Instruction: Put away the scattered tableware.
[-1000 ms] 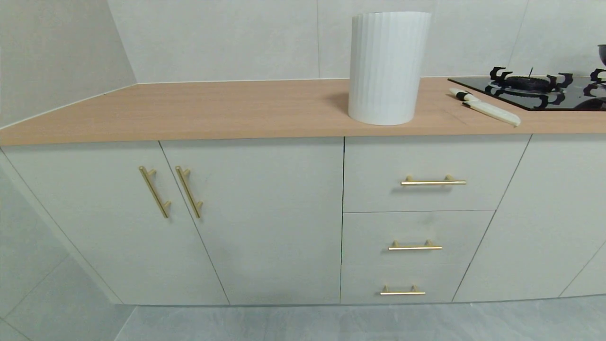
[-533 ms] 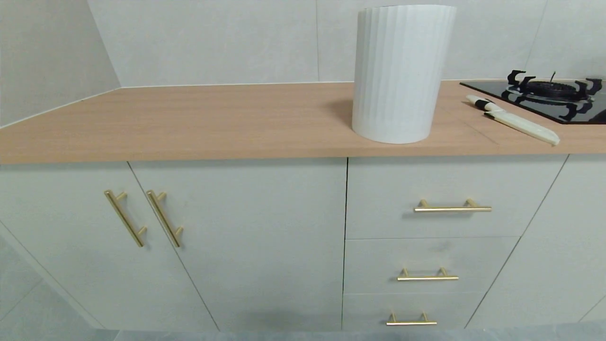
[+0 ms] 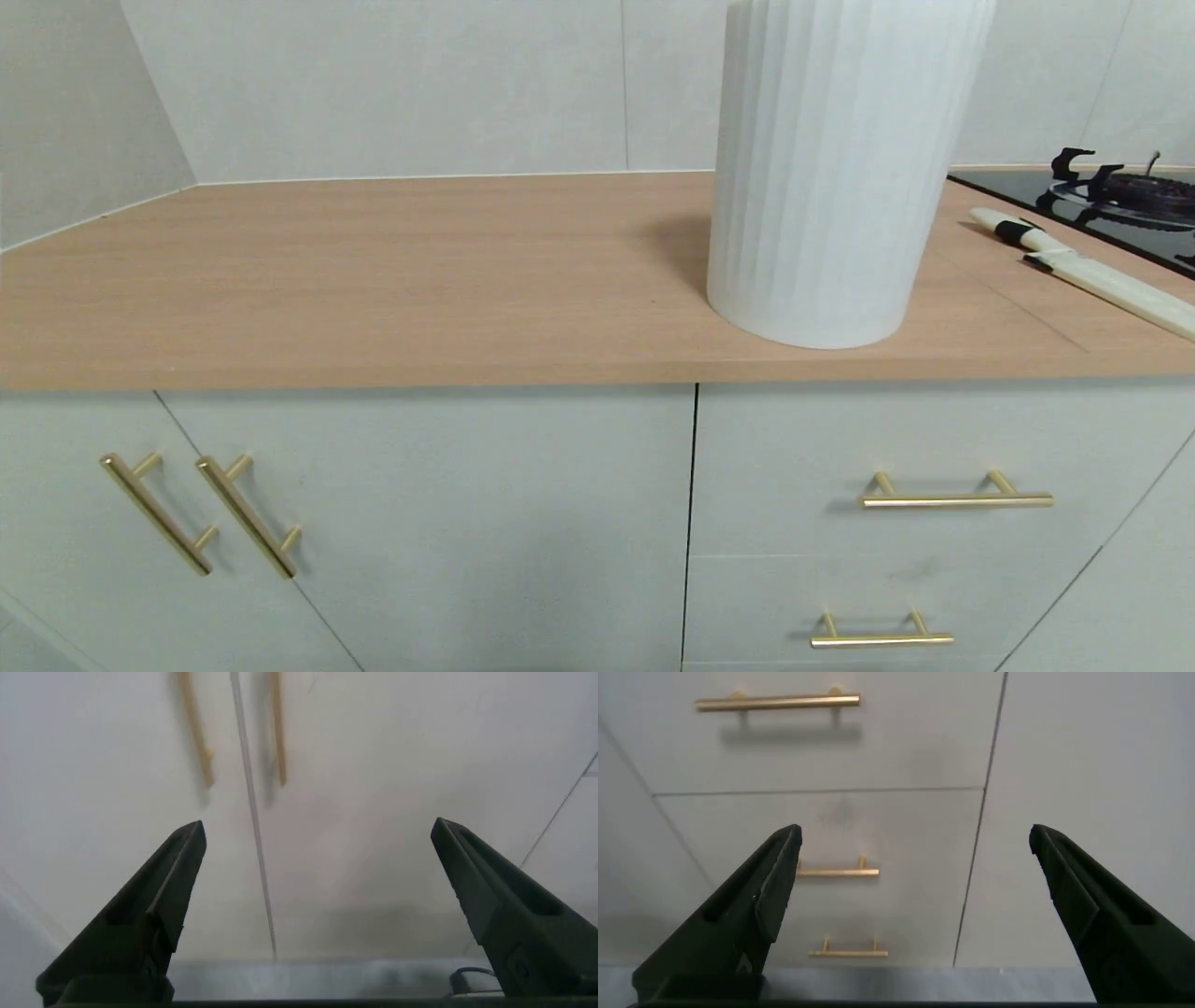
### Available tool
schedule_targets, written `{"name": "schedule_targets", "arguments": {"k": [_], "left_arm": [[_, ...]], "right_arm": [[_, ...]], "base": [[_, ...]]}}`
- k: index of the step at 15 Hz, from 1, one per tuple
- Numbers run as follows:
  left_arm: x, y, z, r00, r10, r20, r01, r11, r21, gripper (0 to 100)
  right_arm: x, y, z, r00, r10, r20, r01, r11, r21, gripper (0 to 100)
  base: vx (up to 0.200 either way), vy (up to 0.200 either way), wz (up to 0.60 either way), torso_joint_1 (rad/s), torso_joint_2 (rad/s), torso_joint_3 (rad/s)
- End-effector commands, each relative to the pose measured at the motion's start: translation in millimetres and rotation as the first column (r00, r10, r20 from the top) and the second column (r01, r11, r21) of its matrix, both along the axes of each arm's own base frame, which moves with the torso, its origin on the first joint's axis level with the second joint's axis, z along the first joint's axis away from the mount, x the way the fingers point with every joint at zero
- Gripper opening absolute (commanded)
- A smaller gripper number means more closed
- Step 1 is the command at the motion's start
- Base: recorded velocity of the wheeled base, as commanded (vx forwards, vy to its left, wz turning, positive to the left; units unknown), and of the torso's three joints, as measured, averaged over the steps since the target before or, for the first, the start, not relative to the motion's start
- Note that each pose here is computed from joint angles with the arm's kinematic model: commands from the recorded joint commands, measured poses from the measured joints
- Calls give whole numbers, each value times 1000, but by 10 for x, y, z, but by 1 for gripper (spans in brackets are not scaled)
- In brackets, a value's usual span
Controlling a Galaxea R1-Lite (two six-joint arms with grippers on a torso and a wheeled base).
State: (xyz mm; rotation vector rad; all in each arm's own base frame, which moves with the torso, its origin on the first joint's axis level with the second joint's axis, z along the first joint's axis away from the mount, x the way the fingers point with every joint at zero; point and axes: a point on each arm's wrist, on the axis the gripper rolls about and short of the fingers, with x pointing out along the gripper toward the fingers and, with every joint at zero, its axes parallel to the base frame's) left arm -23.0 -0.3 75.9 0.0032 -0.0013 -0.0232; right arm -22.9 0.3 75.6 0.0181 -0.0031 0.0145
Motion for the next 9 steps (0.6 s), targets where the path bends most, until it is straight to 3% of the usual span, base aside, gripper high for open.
{"name": "schedule_targets", "arguments": {"k": [1, 7, 9], "left_arm": [[0, 0, -1, 1000, 0, -1, 0, 1000, 0, 100], [0, 0, -1, 1000, 0, -1, 0, 1000, 0, 100], [0, 0, -1, 1000, 0, -1, 0, 1000, 0, 100]], "right_arm": [[1, 0, 1, 1000, 1, -2, -1, 1000, 0, 100], [1, 0, 1, 1000, 1, -2, -1, 1000, 0, 100], [1, 0, 1, 1000, 1, -2, -1, 1000, 0, 100]], "base": [[0, 0, 0, 0, 0, 0], [0, 0, 0, 0, 0, 0], [0, -200, 0, 2, 0, 5]]}}
